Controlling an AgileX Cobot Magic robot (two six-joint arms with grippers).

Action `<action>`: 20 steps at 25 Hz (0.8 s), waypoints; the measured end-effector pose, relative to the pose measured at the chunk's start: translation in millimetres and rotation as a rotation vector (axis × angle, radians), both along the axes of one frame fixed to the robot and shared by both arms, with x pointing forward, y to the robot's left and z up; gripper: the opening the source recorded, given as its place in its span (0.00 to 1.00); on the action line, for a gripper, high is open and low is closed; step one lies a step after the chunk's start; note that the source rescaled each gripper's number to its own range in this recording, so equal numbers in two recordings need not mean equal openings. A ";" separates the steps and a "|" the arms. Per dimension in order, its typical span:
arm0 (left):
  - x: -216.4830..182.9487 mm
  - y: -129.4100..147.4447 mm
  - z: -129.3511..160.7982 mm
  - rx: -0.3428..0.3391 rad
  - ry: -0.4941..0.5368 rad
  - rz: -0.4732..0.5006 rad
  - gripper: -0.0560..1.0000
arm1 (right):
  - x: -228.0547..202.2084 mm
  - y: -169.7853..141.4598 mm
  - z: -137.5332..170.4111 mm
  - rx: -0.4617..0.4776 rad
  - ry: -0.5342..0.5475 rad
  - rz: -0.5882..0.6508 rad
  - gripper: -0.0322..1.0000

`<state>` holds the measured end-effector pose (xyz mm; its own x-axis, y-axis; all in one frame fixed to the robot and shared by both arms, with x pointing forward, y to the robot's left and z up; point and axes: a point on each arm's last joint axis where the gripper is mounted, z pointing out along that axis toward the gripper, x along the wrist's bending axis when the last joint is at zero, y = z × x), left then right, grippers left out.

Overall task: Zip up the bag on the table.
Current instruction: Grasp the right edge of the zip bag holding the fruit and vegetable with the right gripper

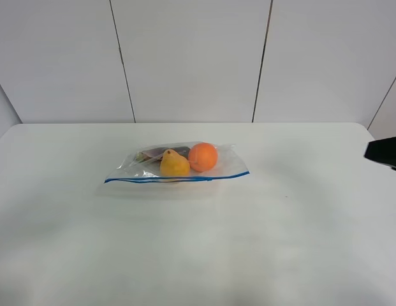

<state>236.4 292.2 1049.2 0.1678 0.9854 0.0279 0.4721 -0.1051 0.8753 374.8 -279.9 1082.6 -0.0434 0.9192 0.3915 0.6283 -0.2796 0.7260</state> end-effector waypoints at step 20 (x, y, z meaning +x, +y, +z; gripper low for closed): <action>0.0 0.0 0.0 0.000 0.000 0.000 0.77 | 117.7 20.8 -121.7 0.480 0.443 0.156 0.73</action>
